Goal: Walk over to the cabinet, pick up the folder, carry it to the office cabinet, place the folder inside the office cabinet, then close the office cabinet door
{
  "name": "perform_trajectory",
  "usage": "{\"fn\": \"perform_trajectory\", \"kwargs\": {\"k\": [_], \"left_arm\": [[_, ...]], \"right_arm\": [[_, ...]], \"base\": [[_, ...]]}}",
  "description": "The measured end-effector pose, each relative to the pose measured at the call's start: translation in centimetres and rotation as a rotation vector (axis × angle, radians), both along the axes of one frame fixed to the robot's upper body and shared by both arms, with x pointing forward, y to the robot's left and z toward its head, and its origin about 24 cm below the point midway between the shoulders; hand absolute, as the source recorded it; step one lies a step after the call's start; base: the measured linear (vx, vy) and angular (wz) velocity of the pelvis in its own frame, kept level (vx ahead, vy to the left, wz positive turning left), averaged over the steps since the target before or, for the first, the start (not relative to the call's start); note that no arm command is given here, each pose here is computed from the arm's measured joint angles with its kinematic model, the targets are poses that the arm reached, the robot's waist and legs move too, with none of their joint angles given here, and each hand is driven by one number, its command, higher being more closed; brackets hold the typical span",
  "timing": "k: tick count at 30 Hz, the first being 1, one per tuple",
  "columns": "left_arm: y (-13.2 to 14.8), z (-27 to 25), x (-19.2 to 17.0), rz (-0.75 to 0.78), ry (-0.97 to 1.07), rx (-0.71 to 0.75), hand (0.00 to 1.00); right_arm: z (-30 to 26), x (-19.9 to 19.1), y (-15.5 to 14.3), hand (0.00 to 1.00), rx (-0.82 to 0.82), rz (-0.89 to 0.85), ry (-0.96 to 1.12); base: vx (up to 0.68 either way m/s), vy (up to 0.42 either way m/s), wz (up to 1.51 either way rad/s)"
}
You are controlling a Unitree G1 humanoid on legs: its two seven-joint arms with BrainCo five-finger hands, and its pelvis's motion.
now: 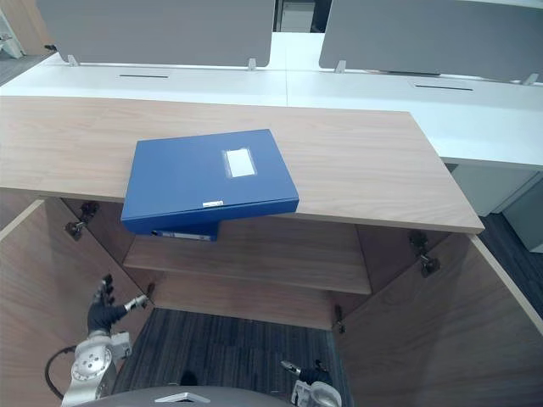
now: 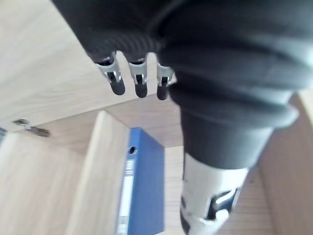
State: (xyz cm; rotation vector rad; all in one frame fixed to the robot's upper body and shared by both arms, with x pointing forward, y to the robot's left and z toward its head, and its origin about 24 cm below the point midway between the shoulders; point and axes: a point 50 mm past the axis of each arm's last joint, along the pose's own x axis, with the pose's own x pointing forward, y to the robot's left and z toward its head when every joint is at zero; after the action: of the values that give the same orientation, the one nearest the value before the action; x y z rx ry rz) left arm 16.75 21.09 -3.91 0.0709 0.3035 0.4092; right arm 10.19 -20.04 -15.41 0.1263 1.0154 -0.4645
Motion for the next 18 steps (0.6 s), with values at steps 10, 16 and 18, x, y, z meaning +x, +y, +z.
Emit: {"fn": "perform_trajectory", "kwargs": {"k": [10,16,18], "left_arm": [[0.6,7.6,1.8,-0.001,-0.332,0.202,0.00],[0.9,9.9,2.0,-0.012,-0.424,0.270,0.00],[1.1,10.9,2.2,-0.031,-0.464,0.312,0.00]], "right_arm": [[-0.1,-0.2,0.1,0.00,-0.001,0.011,0.000],[-0.1,-0.3,-0.1,0.00,-0.006,0.014,0.011],[-0.3,-0.4,-0.2,0.00,-0.003,0.018,0.024]], "base": [[0.01,-0.007,0.03],[0.00,-0.002,0.01],[0.00,0.000,0.00]]}}
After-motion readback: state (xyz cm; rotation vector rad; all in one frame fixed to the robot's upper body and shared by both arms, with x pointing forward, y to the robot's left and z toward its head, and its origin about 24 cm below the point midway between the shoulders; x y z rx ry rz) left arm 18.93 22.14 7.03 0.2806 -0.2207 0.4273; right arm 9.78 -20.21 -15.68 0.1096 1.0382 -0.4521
